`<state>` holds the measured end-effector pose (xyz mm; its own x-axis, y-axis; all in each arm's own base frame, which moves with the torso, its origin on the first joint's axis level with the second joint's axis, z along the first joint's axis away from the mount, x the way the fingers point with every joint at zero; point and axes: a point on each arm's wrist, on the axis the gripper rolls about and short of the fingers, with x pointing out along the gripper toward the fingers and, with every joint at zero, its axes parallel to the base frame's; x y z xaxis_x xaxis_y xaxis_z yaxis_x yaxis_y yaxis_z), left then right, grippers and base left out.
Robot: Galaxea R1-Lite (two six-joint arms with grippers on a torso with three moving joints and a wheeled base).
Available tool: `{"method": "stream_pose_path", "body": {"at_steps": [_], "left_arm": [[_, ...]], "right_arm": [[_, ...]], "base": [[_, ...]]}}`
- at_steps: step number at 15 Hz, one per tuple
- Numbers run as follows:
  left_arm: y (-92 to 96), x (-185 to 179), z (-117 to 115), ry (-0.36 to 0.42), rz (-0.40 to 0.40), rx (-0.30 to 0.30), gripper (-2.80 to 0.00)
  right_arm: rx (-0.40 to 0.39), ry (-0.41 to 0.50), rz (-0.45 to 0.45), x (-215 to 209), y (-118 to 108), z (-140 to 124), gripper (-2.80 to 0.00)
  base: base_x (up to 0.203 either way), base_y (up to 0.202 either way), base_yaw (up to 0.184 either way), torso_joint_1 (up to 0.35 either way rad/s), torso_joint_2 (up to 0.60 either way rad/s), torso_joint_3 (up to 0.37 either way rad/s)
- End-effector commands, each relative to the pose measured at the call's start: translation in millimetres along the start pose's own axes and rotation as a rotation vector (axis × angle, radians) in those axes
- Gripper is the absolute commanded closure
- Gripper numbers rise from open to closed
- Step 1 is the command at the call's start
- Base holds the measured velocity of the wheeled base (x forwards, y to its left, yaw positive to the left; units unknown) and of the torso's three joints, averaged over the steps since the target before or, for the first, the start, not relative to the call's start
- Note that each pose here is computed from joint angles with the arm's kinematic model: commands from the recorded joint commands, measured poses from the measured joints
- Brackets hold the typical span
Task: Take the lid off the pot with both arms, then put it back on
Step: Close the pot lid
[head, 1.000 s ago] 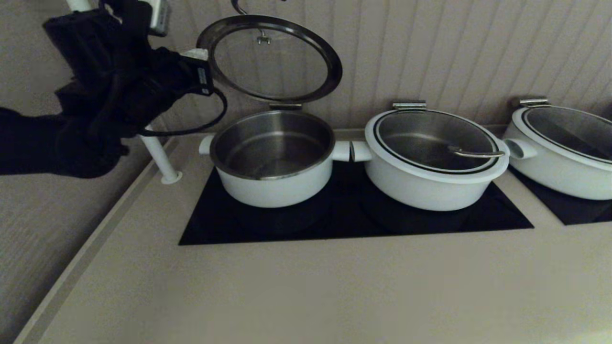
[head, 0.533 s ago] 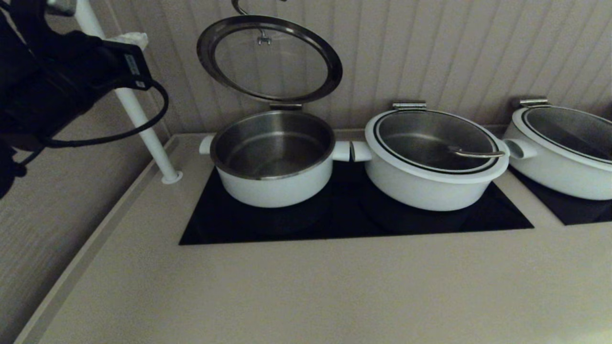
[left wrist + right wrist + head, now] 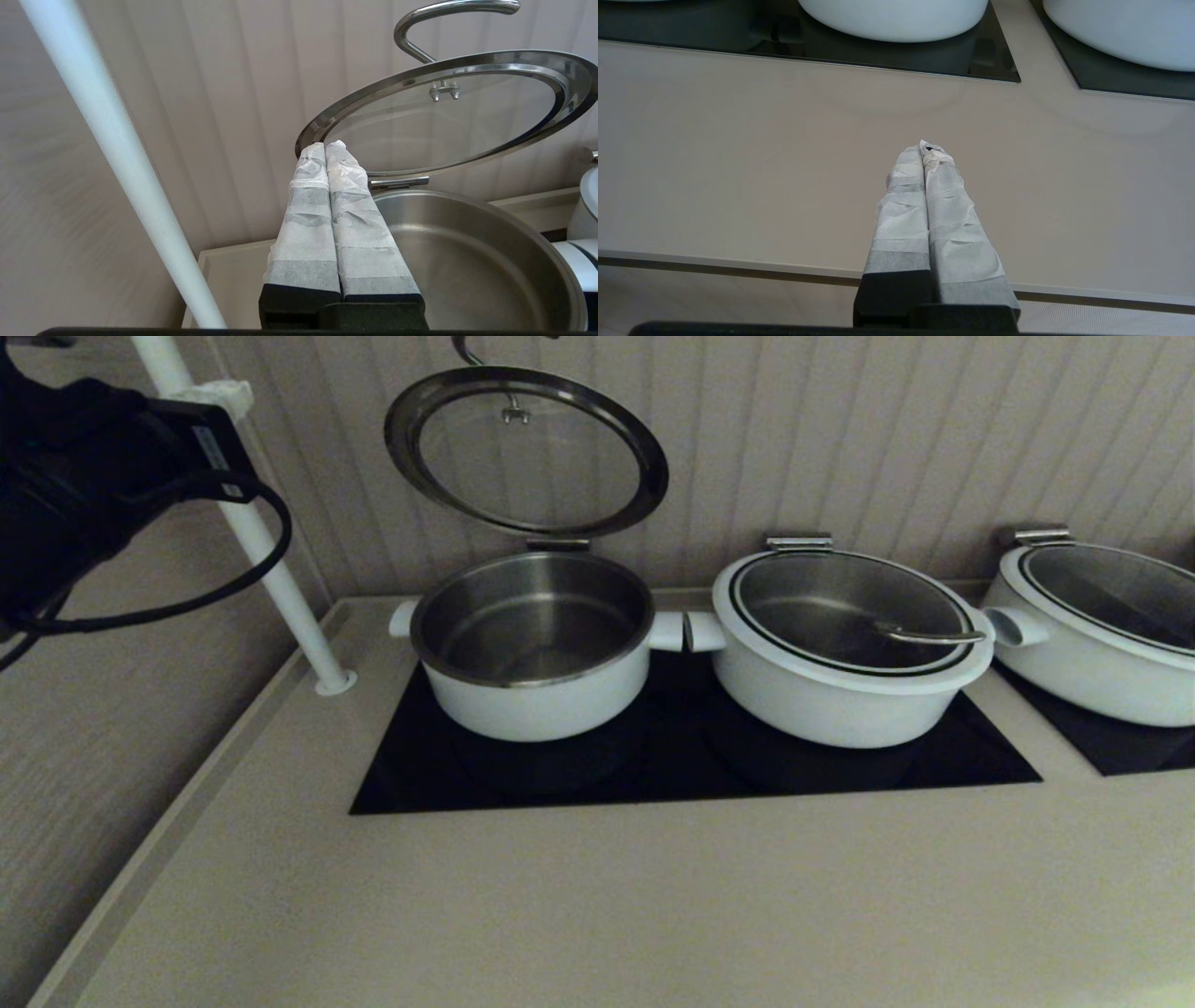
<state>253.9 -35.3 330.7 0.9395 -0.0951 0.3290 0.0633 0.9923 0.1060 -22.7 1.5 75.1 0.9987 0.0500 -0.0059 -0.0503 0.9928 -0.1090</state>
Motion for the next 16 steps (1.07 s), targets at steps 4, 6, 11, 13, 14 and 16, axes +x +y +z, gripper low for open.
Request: {"method": "stream_pose_path", "body": {"at_steps": [4,6,11,13,14,16], "left_arm": [[10.1,8.1,-0.2,-0.006,-0.045,0.026,0.0],[10.1,14.9,-2.1,0.005,-0.051,0.028,0.0],[10.7,41.4,14.2,-0.019,-0.054,0.038,0.0],[6.8,55.7,14.5,-0.021,-0.067,0.046,0.0],[5.0,59.6,15.0,-0.018,-0.075,0.053,0.0],[-0.4,65.1,15.0,-0.036,-0.16,0.05,0.0]], "right_arm": [[-0.001,0.0,0.001,0.0,0.0,0.0,0.0],[-0.001,0.0,0.001,0.0,0.0,0.0,0.0],[-0.001,0.0,0.001,0.0,0.0,0.0,0.0],[-0.001,0.0,0.001,0.0,0.0,0.0,0.0],[-0.001,0.0,0.001,0.0,0.0,0.0,0.0],[-0.001,0.0,0.001,0.0,0.0,0.0,0.0]], "base": [[0.0,0.0,0.0,0.0,0.0,0.0],[0.0,0.0,0.0,0.0,0.0,0.0],[0.0,0.0,0.0,0.0,0.0,0.0],[0.0,0.0,0.0,0.0,0.0,0.0],[0.0,0.0,0.0,0.0,0.0,0.0],[0.0,0.0,0.0,0.0,0.0,0.0]]}}
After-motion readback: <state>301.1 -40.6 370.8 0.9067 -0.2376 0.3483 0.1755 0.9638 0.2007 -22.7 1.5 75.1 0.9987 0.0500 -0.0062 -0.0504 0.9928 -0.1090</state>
